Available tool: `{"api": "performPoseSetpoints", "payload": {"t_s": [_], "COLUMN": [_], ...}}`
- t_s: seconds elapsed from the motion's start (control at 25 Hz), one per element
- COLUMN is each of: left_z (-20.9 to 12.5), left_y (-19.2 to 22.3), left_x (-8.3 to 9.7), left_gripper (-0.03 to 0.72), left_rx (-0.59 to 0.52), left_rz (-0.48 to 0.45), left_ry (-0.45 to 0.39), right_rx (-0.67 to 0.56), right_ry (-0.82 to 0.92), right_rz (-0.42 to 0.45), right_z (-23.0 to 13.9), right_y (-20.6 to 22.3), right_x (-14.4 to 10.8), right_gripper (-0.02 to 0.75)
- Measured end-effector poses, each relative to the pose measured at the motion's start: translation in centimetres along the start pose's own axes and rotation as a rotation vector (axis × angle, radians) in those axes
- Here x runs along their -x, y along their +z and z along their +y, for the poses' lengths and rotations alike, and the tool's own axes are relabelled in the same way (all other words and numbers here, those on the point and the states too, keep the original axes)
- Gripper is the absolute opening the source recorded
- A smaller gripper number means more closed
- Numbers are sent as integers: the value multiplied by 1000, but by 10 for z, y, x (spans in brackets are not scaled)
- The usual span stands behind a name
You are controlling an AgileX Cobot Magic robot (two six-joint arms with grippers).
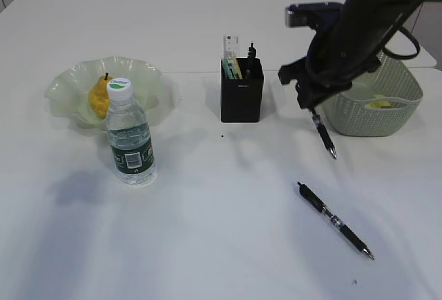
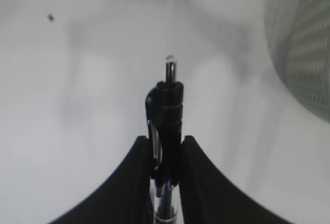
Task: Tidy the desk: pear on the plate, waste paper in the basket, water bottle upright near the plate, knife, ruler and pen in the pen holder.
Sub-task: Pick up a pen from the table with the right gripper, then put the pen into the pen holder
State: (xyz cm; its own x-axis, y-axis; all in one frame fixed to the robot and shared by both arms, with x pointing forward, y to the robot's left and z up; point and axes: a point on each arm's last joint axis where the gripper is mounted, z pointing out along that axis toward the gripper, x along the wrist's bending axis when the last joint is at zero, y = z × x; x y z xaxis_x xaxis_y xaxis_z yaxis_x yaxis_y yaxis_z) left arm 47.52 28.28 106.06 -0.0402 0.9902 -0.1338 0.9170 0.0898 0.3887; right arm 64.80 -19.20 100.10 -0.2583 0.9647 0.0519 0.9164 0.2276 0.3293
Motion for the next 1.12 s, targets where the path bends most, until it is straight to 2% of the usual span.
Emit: {"api": "performPoseSetpoints", "payload": {"t_s": [0.2, 0.6, 0.96, 1.12], "left_z": [0, 0, 0, 0], "left_y": [0, 0, 0, 0], "left_x": [0, 0, 0, 0], "left_gripper": [510, 510, 510, 510], "left_rx": [2, 4, 4, 4], "left_rz": [0, 0, 0, 0], "left_ry": [0, 0, 0, 0], "right_rx": [189, 573, 782, 825], "right_ry": [-11, -138, -88, -75], "right_rz": [61, 63, 32, 16], "right_z": [34, 71, 93, 97], "right_y": [-36, -56, -24, -5], "right_x": [-7, -28, -25, -23], "right_gripper": [124, 124, 124, 124]}}
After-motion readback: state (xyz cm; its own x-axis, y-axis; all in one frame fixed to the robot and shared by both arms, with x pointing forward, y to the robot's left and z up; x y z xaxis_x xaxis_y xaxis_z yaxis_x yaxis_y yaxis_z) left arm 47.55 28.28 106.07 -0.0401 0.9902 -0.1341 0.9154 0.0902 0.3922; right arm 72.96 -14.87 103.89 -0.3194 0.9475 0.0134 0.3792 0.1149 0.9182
